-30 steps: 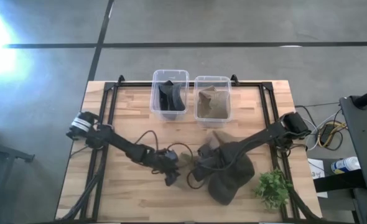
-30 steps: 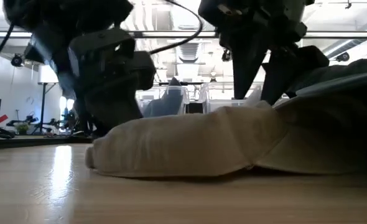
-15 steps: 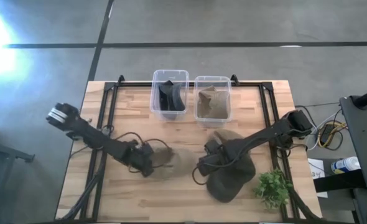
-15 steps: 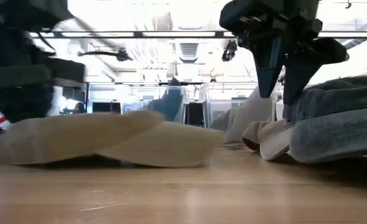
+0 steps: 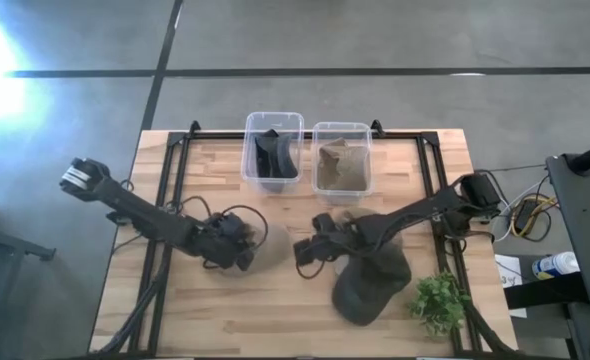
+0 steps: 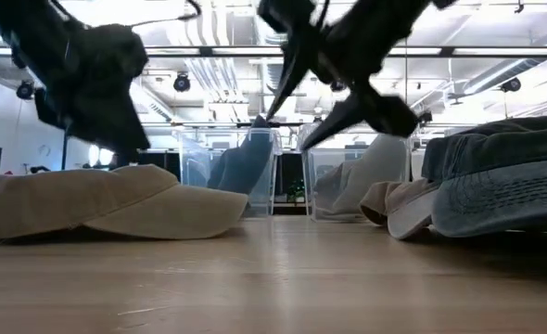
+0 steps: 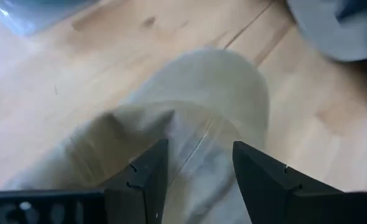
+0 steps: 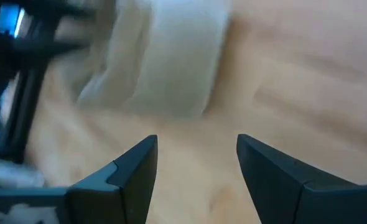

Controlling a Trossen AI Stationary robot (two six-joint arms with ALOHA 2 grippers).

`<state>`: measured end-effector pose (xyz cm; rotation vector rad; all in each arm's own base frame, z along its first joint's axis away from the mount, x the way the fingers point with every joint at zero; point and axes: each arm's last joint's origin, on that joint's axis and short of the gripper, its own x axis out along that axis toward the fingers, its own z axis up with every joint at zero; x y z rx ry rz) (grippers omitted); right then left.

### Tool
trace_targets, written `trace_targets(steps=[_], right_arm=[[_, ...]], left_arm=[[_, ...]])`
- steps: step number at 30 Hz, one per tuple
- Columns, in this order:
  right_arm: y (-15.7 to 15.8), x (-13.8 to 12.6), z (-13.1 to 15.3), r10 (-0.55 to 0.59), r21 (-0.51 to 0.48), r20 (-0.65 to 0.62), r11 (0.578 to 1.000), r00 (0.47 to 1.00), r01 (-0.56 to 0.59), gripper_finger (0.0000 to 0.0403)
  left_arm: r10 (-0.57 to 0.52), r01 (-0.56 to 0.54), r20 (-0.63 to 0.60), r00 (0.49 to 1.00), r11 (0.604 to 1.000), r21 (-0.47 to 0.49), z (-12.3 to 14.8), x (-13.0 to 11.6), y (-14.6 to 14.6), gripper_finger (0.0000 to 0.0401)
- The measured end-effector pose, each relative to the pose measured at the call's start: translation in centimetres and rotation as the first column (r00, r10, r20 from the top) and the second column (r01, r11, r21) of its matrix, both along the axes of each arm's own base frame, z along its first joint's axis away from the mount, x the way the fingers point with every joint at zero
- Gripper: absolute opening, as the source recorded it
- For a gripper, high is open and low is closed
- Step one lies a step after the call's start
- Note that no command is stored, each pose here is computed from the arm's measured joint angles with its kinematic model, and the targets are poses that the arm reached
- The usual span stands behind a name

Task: Pick & Place hat
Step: Put the left brown cap into the right transparent bin

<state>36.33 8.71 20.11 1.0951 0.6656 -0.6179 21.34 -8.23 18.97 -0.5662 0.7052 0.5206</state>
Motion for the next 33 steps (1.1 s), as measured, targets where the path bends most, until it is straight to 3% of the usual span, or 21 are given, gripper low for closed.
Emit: trace_targets(steps=[4, 9, 14, 19, 29, 33], right_arm=[[-1.8, 0.1, -1.3, -0.015, 0.041, 0.036, 0.999, 0.999, 0.014, 0.0215], [-2.8, -0.4, -3.0, -0.021, 0.098, 0.054, 0.995, 0.998, 0.015, 0.0215], [-3.0, -1.6, -5.0, -0.022, 0.132, 0.019, 0.991, 1.000, 0.020, 0.0215], [-3.0, -2.3, -6.2, 0.008, 0.175, 0.046, 0.984, 0.999, -0.016, 0.0215], [-3.5, -2.9, -6.9, 0.039, 0.140, 0.053, 0.989, 0.998, -0.046, 0.0215], [-3.4, -2.6, -6.7, 0.128, 0.087, 0.094, 0.987, 0.987, -0.136, 0.0212]], left_arm=[[0.012, -0.011, -0.070, 0.997, 1.000, 0.011, -2.7, 0.7, -0.1, 0.0172], [-0.030, 0.025, -0.107, 0.994, 0.998, -0.051, -5.6, 2.3, -0.9, 0.0172], [-0.036, 0.032, -0.046, 0.998, 0.996, -0.082, -7.3, 3.9, -1.6, 0.0172], [-0.044, 0.052, 0.060, 0.997, 0.990, -0.132, -7.3, 5.8, -1.8, 0.0172], [-0.087, 0.091, 0.051, 0.995, 0.991, -0.097, -7.2, 9.1, -1.1, 0.0172], [-0.095, 0.100, 0.055, 0.994, 0.991, -0.093, -7.2, 10.1, -1.1, 0.0172]])
